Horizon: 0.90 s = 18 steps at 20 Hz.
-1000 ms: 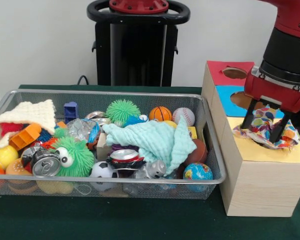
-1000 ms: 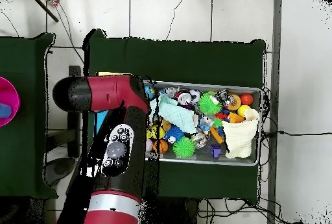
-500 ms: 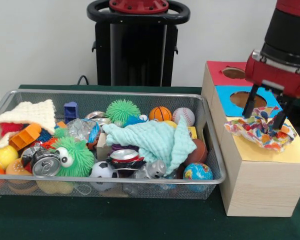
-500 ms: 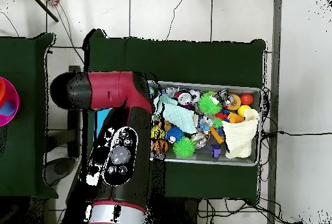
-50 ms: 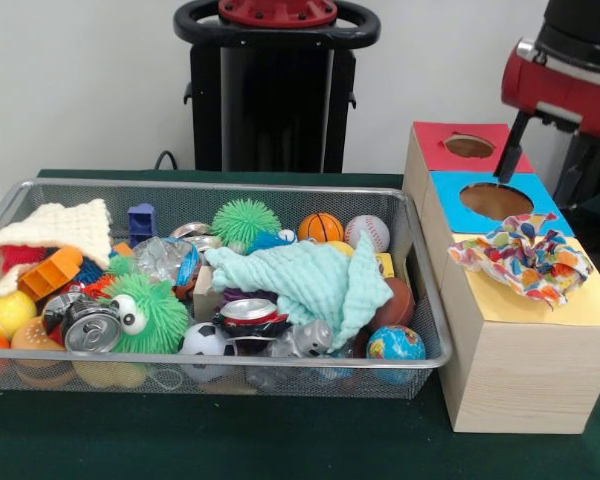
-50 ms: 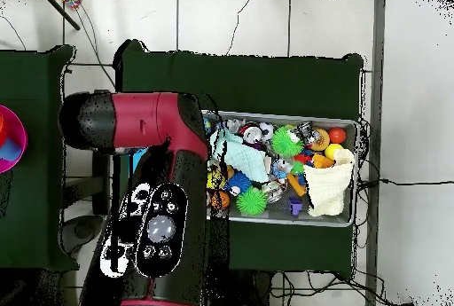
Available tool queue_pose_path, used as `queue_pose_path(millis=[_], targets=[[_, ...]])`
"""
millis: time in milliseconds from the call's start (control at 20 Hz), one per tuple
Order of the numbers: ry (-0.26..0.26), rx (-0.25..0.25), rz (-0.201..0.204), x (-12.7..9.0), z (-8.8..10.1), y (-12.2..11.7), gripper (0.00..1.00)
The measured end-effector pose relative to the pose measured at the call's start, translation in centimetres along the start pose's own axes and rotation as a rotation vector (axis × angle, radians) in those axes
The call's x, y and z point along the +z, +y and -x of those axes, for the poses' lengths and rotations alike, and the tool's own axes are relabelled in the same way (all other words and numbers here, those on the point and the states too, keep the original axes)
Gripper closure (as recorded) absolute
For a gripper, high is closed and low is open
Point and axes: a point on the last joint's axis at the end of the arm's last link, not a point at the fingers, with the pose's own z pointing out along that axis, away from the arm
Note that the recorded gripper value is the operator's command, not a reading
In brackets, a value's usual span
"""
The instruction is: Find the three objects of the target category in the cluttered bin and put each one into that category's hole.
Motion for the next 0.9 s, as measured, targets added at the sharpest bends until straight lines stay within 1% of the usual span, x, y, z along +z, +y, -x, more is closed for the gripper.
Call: queue_pose_path(millis=[150,350,400,600,700,800,900], targets=[[-0.009,0.002,0.009,-0.8,0.2,0.0,0.0],[-0.01,0.002,0.012,-0.8,0.2,0.1,0.0],[-0.015,0.001,0.026,-0.3,0.4,0.4,1.0],[-0.023,0.0,0.043,0.1,0.6,0.7,1.0],[-0.035,0.002,0.062,0.4,0.9,1.0,1.0],[-0.051,0.004,0.079,0.6,1.4,1.1,1.0],[-0.086,-0.004,0.087,0.9,1.7,1.2,1.0]])
